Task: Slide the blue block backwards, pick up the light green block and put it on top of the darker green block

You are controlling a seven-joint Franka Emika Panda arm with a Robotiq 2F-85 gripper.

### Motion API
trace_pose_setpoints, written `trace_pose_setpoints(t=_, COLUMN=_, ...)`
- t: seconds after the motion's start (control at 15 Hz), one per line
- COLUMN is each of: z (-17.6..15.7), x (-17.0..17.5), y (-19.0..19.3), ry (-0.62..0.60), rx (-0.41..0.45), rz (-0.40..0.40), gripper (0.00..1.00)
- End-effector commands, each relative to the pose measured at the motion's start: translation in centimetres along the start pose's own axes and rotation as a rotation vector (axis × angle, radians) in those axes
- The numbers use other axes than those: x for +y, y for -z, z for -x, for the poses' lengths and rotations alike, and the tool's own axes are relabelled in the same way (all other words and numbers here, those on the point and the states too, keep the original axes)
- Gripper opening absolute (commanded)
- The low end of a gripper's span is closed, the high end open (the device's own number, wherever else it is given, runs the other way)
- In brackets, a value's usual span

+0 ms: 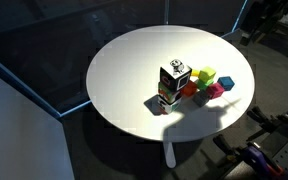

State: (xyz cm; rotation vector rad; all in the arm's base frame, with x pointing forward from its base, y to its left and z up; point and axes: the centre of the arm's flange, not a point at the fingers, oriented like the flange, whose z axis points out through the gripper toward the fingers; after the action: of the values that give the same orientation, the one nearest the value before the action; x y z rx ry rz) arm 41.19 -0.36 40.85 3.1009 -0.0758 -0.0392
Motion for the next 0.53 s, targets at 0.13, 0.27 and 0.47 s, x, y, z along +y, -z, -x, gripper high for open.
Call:
trace_pose_setpoints(t=0.13, z=-0.07, x=-0.09, y=-0.31, ry=0.002, rx=-0.007, rz=0.001, gripper=1.0)
trace_pose_setpoints(t=0.27, z=-0.08, x=-0.11, y=-0.37, ry=0.002, rx=-0.008, rz=0.001, gripper=1.0)
trace_pose_setpoints(t=0.47, z=-0.08, x=-0.11, y=-0.37, ry=0.003, rx=-0.008, rz=0.001, gripper=1.0)
